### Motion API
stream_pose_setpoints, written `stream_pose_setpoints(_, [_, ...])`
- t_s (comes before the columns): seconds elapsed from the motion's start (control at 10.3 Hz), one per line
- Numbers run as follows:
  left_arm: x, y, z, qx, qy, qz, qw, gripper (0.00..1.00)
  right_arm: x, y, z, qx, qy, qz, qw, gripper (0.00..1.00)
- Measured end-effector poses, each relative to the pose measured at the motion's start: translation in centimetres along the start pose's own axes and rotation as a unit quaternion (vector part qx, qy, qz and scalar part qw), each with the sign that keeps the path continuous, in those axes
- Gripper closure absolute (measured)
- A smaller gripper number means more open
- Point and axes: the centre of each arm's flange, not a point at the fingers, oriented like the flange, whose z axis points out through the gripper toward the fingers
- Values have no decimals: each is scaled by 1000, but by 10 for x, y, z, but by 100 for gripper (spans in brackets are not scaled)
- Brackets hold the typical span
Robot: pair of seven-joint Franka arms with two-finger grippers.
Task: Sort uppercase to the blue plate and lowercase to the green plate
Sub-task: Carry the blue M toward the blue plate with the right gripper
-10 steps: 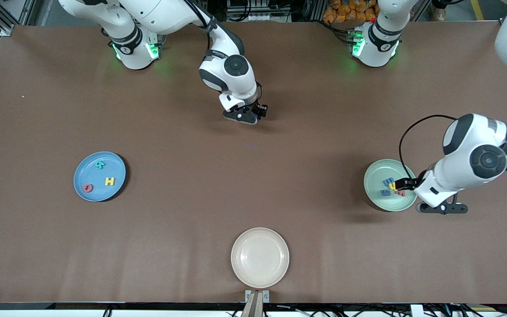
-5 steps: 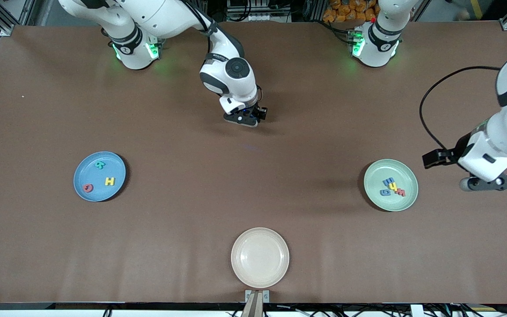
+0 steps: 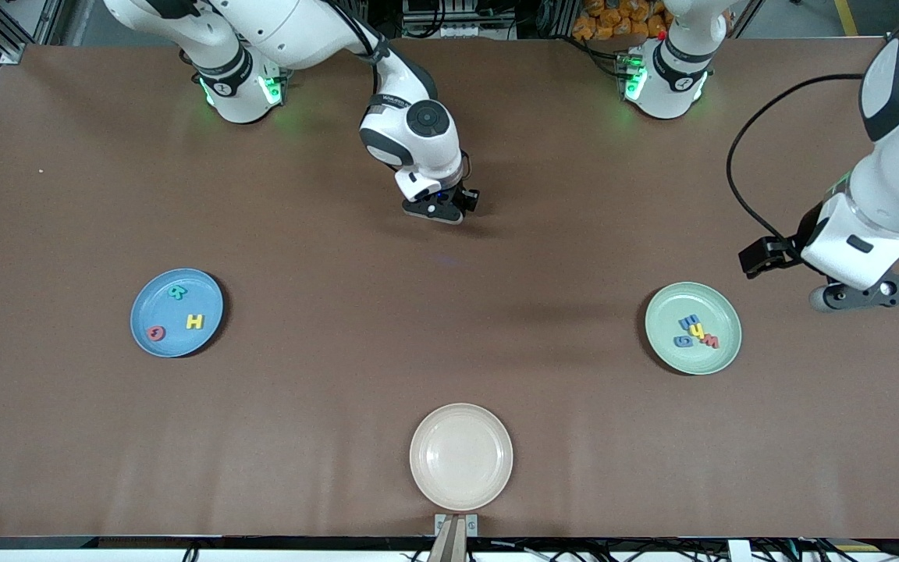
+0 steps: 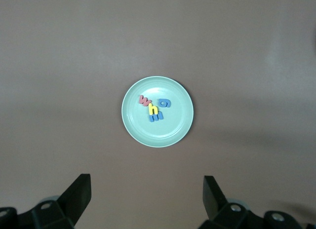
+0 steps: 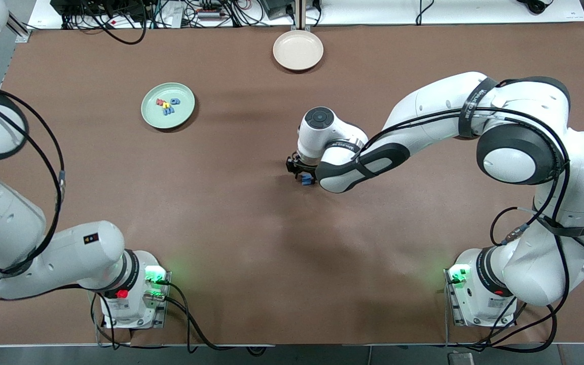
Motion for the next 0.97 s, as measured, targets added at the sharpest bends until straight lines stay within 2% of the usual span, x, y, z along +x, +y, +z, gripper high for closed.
stream_pose_setpoints(0.29, [3,-41,-12,-31,-2,-10,999,0,-1,0,0,-3,2,-4,1000,42])
stream_pose_setpoints(0.49, [3,-48,-14,-58,-6,13,998,0,-1,0,0,-7,4,-6,1000,52])
stream_pose_setpoints(0.58, [2,-51,-16,-59,-3,15,998,0,-1,1,-1,-9,5,-7,1000,58])
stream_pose_setpoints(0.97, [-5,-44,-27,-58,5,23,998,0,-2,-1,-2,-7,9,-13,1000,65])
